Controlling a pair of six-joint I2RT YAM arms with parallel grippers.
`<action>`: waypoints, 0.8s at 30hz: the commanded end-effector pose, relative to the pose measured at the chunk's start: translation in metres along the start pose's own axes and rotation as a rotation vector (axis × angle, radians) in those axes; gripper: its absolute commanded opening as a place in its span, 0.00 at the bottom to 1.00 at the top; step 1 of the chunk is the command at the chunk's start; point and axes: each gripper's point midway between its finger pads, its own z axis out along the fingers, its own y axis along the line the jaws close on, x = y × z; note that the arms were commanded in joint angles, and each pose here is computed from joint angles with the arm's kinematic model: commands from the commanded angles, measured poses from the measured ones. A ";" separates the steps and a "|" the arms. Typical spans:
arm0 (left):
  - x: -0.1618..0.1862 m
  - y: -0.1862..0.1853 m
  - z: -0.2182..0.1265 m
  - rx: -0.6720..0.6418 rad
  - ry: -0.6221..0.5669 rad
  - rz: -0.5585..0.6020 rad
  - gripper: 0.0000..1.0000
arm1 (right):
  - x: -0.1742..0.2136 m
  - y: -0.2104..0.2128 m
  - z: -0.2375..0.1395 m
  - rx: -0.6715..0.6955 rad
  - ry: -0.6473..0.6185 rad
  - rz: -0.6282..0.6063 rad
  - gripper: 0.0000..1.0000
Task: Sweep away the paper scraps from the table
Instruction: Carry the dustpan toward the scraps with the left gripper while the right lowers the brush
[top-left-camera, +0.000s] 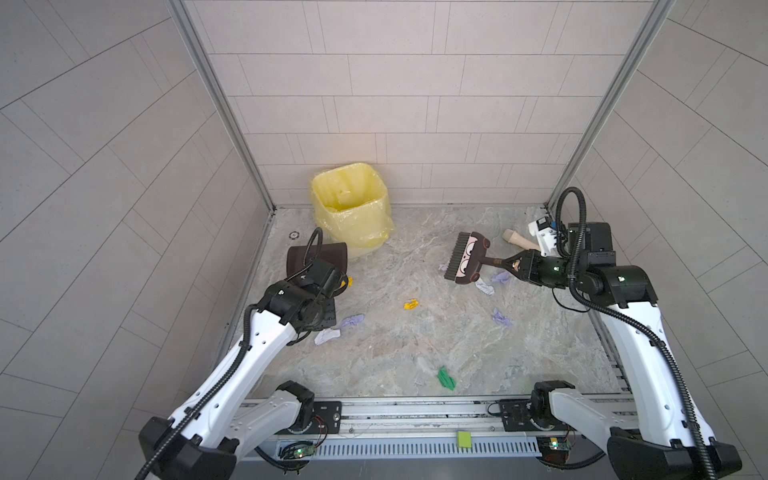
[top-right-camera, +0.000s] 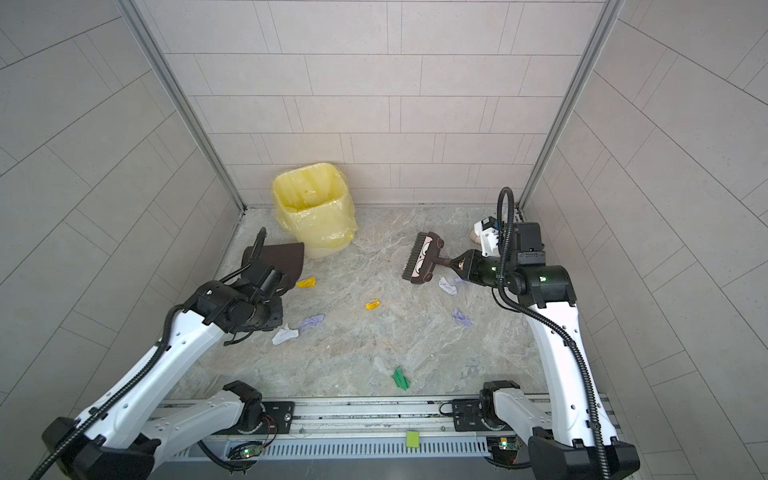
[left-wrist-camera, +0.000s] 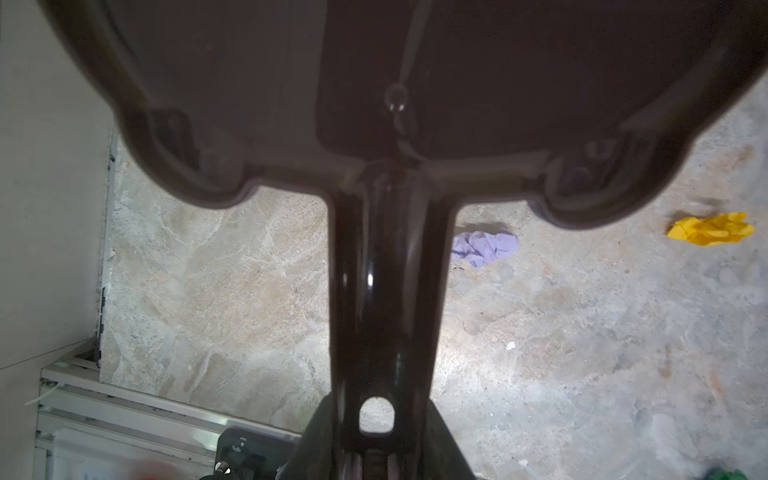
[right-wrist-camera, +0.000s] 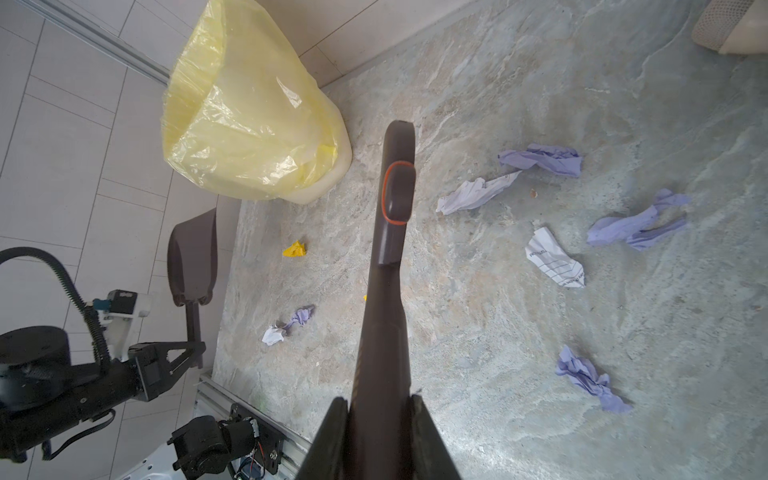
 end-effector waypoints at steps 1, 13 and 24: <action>0.004 0.003 -0.012 -0.051 -0.024 0.031 0.00 | 0.003 -0.002 -0.011 0.057 0.011 -0.046 0.00; 0.033 -0.106 -0.014 0.165 0.049 0.537 0.00 | 0.016 -0.029 -0.046 0.324 0.130 -0.113 0.00; 0.064 -0.191 -0.014 0.299 0.147 0.946 0.00 | 0.030 -0.058 -0.070 0.637 0.300 -0.252 0.00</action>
